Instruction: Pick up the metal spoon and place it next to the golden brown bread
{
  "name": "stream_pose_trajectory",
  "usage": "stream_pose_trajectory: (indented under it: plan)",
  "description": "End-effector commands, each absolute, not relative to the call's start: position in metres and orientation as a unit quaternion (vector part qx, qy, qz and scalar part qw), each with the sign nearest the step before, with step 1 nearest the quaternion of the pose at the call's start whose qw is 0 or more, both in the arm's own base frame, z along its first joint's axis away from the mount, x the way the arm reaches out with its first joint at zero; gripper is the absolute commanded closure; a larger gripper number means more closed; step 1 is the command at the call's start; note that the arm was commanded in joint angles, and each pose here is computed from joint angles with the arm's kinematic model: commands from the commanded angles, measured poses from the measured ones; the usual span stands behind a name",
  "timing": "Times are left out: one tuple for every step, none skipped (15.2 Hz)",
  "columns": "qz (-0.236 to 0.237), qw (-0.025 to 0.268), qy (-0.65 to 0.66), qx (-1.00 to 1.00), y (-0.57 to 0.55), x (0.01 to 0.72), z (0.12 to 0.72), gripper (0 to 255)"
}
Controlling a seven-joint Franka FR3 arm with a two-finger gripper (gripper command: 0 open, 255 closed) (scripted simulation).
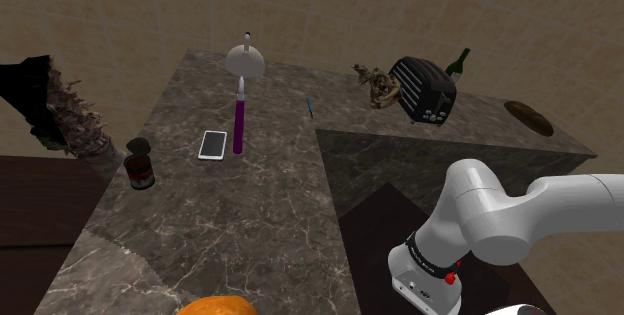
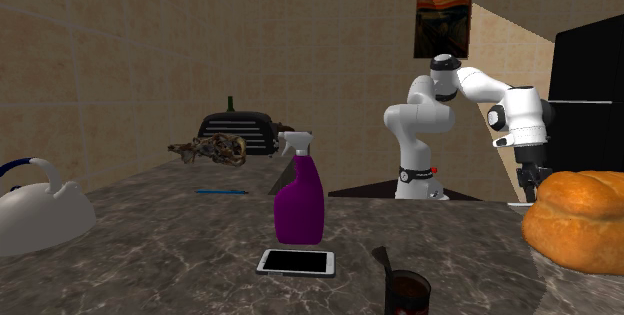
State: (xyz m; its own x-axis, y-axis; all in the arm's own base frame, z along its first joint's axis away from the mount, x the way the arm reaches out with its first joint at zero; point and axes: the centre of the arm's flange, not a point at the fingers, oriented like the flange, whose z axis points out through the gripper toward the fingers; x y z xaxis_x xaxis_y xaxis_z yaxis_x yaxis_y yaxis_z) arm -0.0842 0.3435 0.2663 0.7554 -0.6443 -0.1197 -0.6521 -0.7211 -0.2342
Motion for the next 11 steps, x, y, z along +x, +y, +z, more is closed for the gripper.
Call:
stream_pose_trajectory:
  plan:
    - [0.014,0.132,0.35,-0.927,0.343,-0.084,0.266,255]
    - [0.014,0.132,0.35,-0.927,0.344,-0.084,0.266,255]
    - [0.014,0.132,0.35,-0.927,0.343,-0.084,0.266,255]
    - [0.014,0.132,0.35,-0.927,0.343,-0.084,0.266,255]
    - [0.014,0.132,0.35,-0.927,0.343,-0.084,0.266,255]
    - [0.014,0.132,0.35,-0.927,0.343,-0.084,0.266,255]
    - [0.014,0.132,0.35,-0.927,0.343,-0.084,0.266,255]
    - [0.014,0.132,0.35,-0.927,0.343,-0.084,0.266,255]
    - [0.014,0.132,0.35,-0.927,0.343,-0.084,0.271,255]
    - [0.014,0.132,0.35,-0.927,0.343,-0.084,0.276,255]
    - [0.014,0.132,0.35,-0.927,0.343,-0.084,0.281,255]
